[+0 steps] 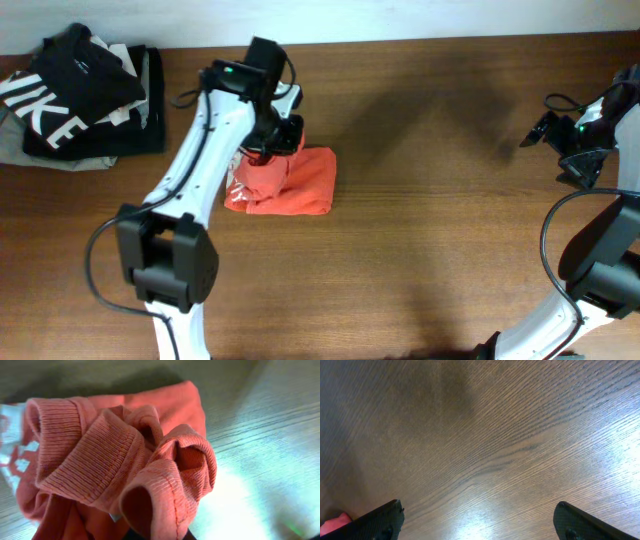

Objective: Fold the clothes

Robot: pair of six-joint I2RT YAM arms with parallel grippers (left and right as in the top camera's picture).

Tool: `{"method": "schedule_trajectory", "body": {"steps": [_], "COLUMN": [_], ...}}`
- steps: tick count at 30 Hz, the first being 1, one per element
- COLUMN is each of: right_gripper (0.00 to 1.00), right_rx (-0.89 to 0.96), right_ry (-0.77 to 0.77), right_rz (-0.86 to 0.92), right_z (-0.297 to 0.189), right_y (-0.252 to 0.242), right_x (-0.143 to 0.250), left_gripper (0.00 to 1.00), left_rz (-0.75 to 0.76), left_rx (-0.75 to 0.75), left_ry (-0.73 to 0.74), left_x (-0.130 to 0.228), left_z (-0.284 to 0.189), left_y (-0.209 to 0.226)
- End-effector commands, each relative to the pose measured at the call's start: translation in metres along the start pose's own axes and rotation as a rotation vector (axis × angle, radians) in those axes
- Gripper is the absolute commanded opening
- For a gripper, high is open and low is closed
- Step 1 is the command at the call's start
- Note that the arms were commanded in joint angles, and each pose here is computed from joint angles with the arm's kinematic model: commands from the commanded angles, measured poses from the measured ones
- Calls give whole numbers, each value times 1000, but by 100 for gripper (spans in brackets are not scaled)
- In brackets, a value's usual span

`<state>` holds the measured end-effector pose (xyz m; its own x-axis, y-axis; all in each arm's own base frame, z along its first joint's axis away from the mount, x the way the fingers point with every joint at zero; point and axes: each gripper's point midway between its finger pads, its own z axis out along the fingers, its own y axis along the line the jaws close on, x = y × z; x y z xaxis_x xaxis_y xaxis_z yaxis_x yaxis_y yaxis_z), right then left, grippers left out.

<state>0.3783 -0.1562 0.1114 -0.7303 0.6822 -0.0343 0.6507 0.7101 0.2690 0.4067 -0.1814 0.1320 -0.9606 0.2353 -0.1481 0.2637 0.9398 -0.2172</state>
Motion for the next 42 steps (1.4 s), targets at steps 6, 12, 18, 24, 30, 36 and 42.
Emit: {"method": "schedule_trajectory", "body": {"steps": [6, 12, 18, 24, 30, 36, 42], "right_gripper": [99, 98, 99, 99, 98, 99, 99], "right_rx": [1, 1, 1, 1, 1, 1, 1], "right_ry": [-14, -15, -15, -15, -14, -15, -15], "right_rz": [2, 2, 2, 2, 2, 2, 2], "right_z": [-3, -3, -3, -3, -3, -3, -3], "right_y": [1, 1, 1, 1, 1, 1, 1], "right_x": [-4, -4, -4, -4, -4, -4, -4], "left_gripper": [28, 99, 99, 99, 99, 99, 99], "left_rz": [28, 54, -41, -78, -2, 115, 184], "left_rx": [17, 26, -154, -6, 254, 309, 324], "left_ry": [111, 77, 4, 56, 41, -15, -47], "left_x": [9, 0, -16, -11, -13, -16, -17], "left_z": [61, 52, -38, 0, 61, 91, 95], "left_y": [-33, -45, 16, 10, -49, -93, -122]}}
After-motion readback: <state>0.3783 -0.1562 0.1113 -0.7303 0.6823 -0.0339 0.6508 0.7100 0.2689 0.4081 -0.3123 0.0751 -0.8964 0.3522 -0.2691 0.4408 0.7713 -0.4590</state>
